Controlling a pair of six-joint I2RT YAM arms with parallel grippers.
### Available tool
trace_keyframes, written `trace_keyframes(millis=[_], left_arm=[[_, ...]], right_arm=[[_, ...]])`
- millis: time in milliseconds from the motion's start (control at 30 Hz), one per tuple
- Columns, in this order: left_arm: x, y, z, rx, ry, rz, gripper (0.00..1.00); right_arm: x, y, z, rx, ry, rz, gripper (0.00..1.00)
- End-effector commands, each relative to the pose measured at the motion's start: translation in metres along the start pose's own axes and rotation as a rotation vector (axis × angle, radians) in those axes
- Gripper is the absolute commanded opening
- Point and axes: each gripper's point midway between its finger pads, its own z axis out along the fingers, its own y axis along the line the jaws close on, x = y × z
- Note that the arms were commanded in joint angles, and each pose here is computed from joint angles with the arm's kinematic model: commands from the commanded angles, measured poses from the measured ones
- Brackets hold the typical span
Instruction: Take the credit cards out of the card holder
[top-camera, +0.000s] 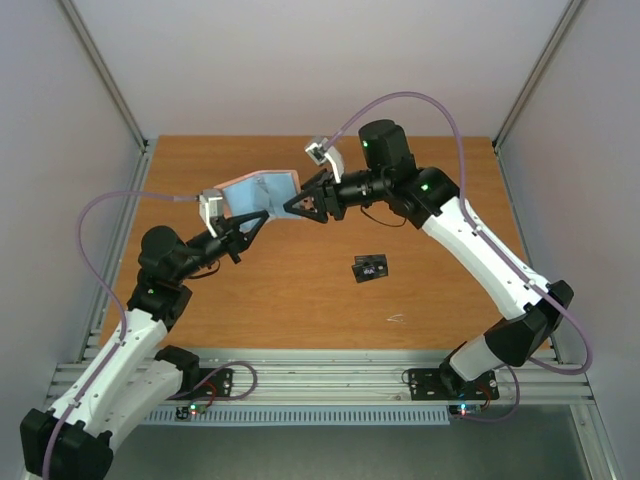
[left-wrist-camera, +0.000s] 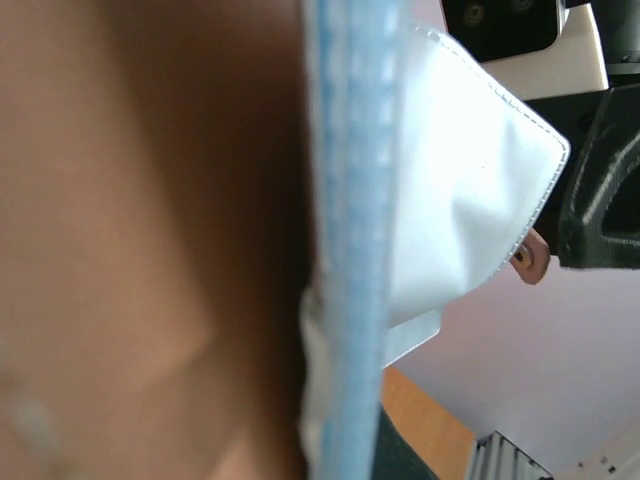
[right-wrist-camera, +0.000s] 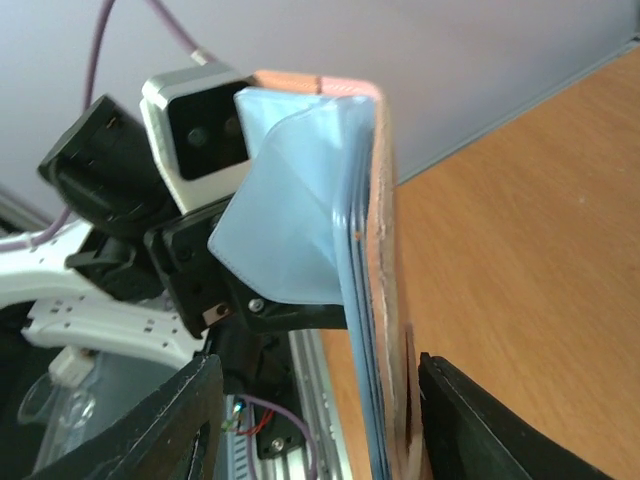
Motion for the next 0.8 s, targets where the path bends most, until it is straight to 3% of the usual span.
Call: trace_keyframes(millis=[0,133,267,500,667,767], left_arm=[[-0.024,-0.033,-0.006,0.124,-0.062,0.06,0.0],[-0.025,-0.039,-0.006,0.153,-0.055,0.081,0.0],[-0.02,-0.043,-0.006,0.179,-0.036,0.153,0.0],[-0.019,-0.047,-0.006,0.198,-0.031,0.172,0.0],[-0.019,-0.05,-0.005,0.208,-0.031,0.19,0.0],[-0.019,-0.05,-0.004,0.21,-0.031,0.191,0.0]], right_arm=[[0.006,0.028,-0.011,-0.124,0.008,-0.076,0.54],[0.005,0.041,-0.031,-0.281,0.001,-0.038,0.5],[0.003,0.049,-0.037,-0.338,0.0,-0.04,0.29],[0.0,0.03,-0.03,-0.248,-0.018,-0.008,0.1],[0.0,0.005,-0.017,-0.073,-0.037,0.003,0.14],[0.003,-0.008,-0.008,0.027,-0.036,-0.017,0.23]])
